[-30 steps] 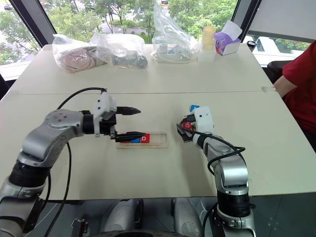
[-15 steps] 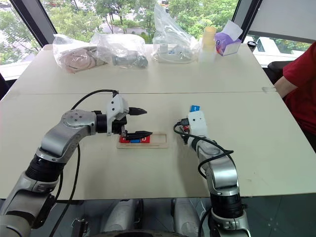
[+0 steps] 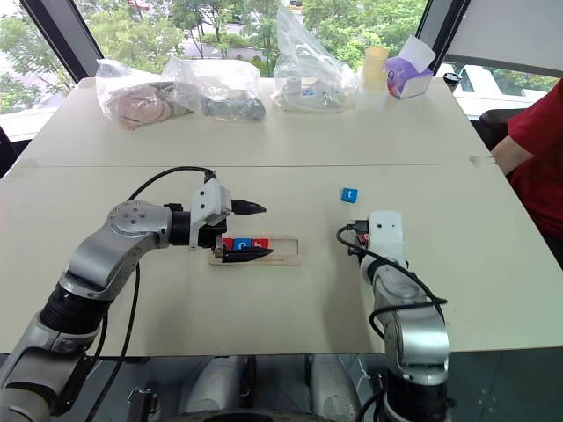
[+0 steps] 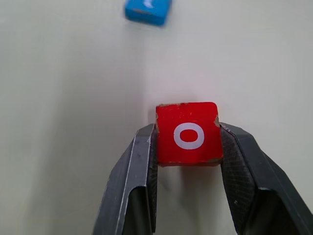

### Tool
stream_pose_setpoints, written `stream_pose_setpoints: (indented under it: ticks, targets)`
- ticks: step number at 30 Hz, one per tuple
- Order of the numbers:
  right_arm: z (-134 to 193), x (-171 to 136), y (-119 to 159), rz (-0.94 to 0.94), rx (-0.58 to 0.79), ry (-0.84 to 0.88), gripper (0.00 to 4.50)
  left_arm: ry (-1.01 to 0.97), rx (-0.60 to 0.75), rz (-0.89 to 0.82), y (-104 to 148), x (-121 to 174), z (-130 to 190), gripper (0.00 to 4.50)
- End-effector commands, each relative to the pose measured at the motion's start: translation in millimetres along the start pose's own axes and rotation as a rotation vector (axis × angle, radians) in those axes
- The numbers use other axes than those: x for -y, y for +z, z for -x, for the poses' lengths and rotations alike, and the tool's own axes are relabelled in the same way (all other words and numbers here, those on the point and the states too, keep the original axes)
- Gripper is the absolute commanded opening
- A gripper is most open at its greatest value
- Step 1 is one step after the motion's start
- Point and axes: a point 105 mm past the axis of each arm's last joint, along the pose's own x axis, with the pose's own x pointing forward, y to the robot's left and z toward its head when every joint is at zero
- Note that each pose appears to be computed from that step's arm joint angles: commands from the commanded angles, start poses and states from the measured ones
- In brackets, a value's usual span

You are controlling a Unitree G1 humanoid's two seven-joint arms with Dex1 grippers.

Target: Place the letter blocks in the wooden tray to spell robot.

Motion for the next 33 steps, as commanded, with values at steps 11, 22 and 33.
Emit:
stream_pose_setpoints:
  ticks: [11,22,33]
  targets:
    - [5,-2,18,-0.058,0.076,0.072,4.46,-0.022,0.024,-0.012,5,-2,3,4.5]
    - [-10,60,48,0.539,0.222,0.681,4.46,-0.117,-0.046,-0.009,19,4,56,4.5]
    - [-13,63,26,0.677,0.106,0.978,4.46,-0.079,-0.046,0.032,22,12,57,4.5]
